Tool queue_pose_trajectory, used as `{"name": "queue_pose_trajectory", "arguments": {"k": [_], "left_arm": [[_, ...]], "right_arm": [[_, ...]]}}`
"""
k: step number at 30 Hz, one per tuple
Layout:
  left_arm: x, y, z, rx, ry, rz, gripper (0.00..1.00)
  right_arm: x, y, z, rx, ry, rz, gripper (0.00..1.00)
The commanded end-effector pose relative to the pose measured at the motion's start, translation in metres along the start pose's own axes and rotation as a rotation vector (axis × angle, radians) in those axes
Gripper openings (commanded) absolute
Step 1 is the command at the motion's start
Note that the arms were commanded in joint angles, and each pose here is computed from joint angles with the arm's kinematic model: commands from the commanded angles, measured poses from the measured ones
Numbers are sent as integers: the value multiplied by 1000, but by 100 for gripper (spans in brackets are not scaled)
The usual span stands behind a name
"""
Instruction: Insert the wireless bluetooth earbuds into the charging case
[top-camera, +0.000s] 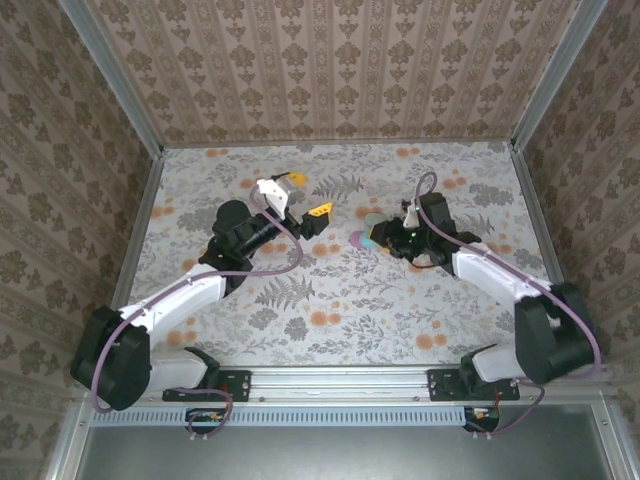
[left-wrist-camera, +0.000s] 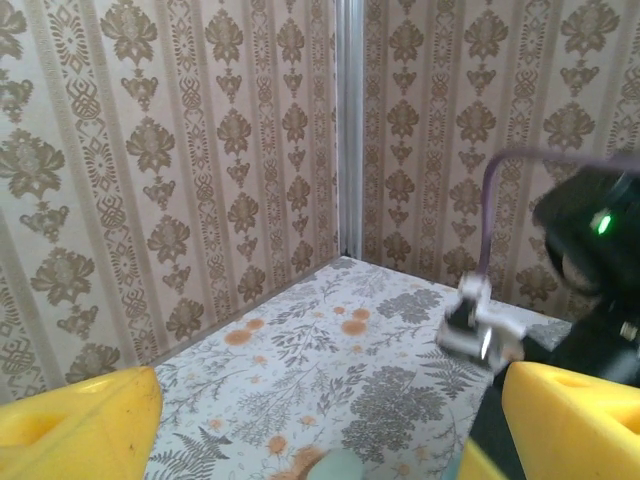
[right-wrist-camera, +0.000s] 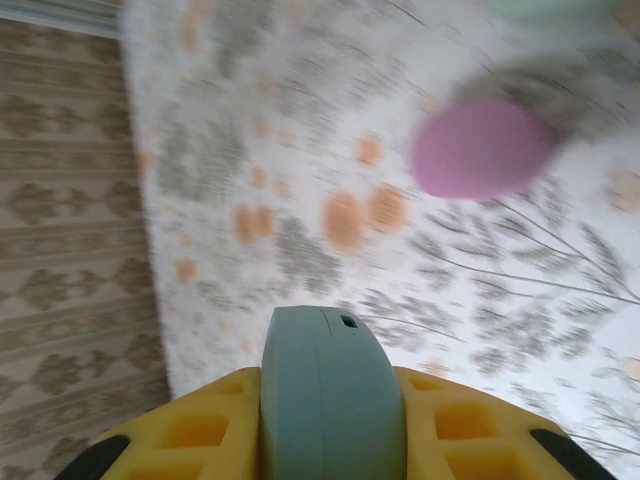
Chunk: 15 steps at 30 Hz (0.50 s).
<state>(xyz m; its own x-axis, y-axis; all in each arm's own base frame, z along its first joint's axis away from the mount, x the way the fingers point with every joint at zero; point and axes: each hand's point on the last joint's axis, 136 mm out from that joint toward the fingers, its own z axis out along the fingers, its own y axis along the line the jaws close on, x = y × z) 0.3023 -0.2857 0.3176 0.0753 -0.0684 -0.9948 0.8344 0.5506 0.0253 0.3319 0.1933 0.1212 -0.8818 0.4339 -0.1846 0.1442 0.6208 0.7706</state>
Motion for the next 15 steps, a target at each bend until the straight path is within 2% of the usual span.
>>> {"name": "queue_pose_trajectory", "arguments": {"k": [1, 8, 12, 15], "left_arm": [[-6, 5, -3, -29, -14, 21, 89], [-7, 6, -5, -37, -13, 21, 89], [-6, 8, -9, -57, -2, 26, 89], [-6, 11, -11, -72, 1, 29, 89]], "right_arm": [[13, -21, 23, 21, 79, 27, 21], [20, -38, 63, 52, 161, 43, 23], [23, -48, 72, 76, 178, 46, 24], [28, -57, 70, 108, 191, 36, 29]]}}
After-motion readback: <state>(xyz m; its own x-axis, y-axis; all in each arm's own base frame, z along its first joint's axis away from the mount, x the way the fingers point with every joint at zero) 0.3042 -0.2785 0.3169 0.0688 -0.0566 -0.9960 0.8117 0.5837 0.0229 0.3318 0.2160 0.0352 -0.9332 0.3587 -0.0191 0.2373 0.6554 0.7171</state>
